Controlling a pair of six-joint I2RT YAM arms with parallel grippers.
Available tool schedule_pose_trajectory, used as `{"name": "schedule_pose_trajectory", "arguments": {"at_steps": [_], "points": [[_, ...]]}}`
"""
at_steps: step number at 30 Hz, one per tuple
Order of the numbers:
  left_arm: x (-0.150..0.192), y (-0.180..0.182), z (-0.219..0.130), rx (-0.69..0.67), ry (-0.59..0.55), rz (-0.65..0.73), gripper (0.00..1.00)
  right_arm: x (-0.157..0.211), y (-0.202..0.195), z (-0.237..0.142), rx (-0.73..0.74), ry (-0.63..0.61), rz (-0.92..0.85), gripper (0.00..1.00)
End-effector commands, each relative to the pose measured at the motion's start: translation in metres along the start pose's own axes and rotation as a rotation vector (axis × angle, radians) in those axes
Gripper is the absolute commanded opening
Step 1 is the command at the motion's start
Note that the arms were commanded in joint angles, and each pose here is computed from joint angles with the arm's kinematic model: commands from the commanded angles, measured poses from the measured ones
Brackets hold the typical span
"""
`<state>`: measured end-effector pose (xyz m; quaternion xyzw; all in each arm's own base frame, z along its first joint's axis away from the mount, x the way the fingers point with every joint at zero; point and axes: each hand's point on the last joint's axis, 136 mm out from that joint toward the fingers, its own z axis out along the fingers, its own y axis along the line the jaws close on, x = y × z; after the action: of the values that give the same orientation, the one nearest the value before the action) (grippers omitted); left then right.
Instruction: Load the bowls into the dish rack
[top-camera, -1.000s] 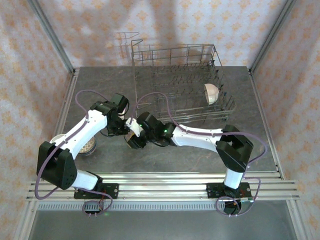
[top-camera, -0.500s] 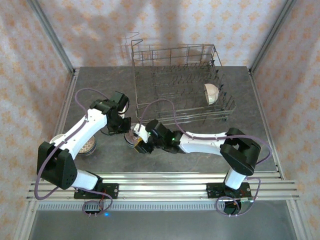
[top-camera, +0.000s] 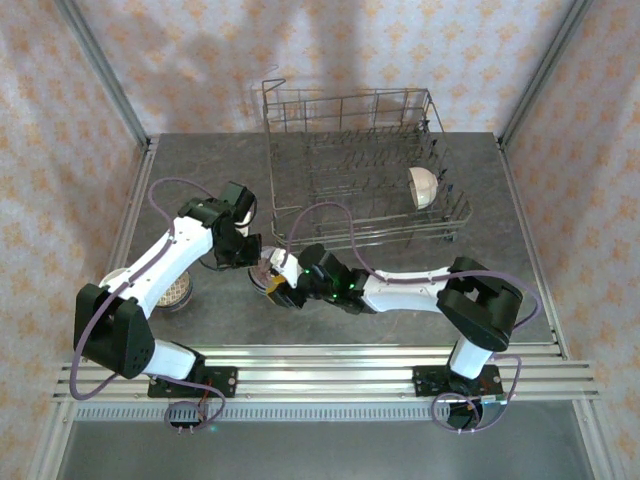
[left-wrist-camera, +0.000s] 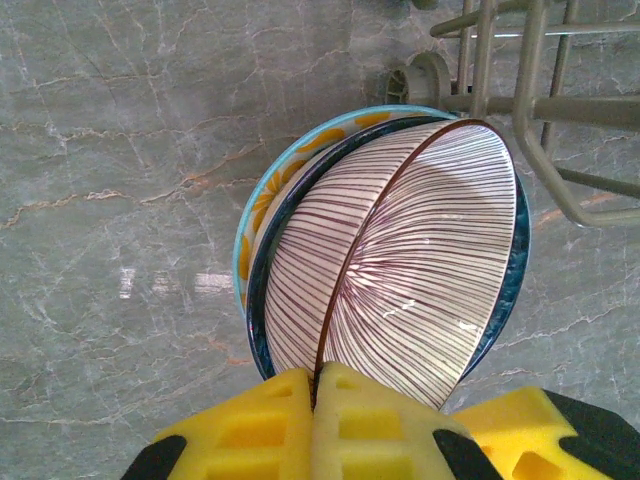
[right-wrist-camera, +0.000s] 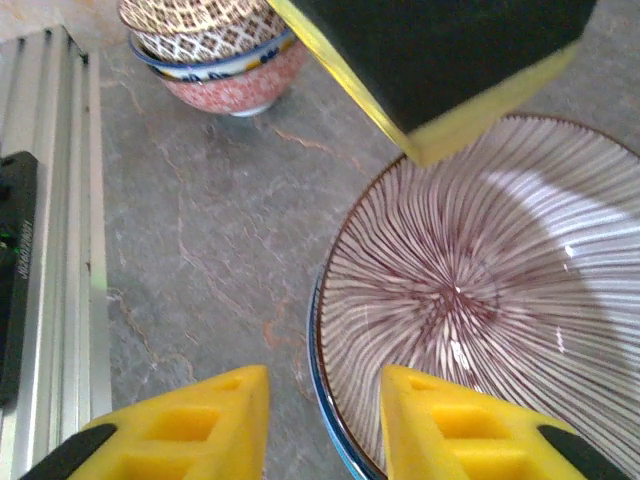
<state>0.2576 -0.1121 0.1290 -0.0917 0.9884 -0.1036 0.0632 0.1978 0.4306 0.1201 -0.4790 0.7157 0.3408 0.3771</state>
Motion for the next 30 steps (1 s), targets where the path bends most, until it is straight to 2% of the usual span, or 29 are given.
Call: {"name": "schedule_pose_trajectory", "arguments": {"at_steps": [1, 8, 14, 30], "points": [[-0.001, -0.009, -0.007, 0.033, 0.017, -0.018, 0.0, -0.011, 0.011, 0.005, -0.058, -0.07, -0.052, 0.34], [-0.002, -0.011, -0.008, 0.041, 0.022, -0.02, 0.0, -0.001, 0.008, 0.018, -0.058, -0.048, -0.053, 0.34], [0.0, -0.01, -0.007, 0.04, 0.03, -0.022, 0.0, -0.009, -0.003, 0.023, -0.004, -0.112, -0.038, 0.32], [0.0, -0.012, -0.009, 0.047, 0.026, -0.028, 0.0, -0.009, 0.004, 0.031, -0.051, -0.103, -0.058, 0.1]]}}
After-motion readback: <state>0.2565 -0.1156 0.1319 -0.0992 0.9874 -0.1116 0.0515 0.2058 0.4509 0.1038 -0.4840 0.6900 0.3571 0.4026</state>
